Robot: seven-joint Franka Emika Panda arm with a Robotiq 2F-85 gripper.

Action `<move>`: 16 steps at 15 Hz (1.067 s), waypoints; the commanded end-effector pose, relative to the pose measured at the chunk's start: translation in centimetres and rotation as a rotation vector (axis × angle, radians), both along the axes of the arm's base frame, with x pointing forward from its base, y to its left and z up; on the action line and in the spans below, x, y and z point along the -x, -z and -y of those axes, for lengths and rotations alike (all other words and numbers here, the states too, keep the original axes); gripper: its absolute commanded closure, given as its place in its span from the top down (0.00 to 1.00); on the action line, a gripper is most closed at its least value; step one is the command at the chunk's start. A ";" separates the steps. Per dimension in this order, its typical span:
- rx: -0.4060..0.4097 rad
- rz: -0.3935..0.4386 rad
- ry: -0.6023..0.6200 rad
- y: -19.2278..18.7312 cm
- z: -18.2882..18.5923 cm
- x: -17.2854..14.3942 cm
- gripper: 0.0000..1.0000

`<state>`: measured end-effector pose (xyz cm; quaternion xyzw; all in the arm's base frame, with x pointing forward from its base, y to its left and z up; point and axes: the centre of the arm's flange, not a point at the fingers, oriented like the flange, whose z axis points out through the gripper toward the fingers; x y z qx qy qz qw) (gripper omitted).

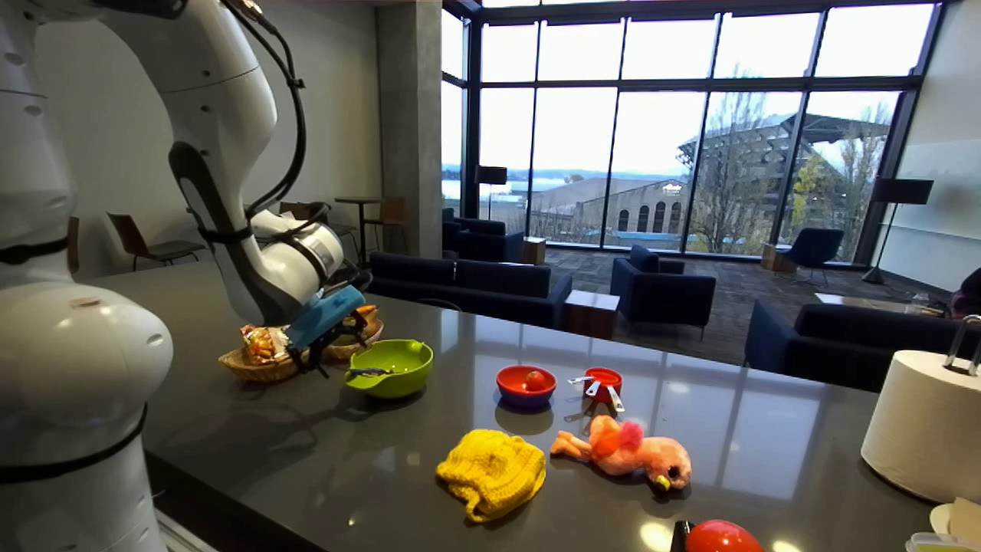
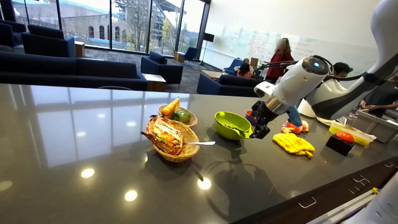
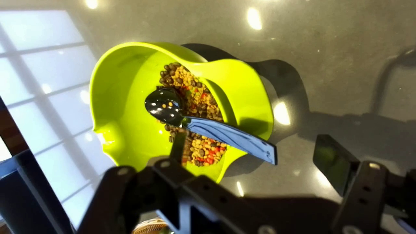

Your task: Pick up the black spoon and mix the substance in the lime green bowl

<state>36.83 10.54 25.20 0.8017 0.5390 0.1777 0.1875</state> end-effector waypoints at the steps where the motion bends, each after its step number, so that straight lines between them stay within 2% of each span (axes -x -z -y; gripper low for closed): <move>1: 0.004 0.018 -0.006 1.1 -0.4 -0.8 1.00; 16: 0.002 -0.003 -0.009 2.5 -0.3 -2.8 1.00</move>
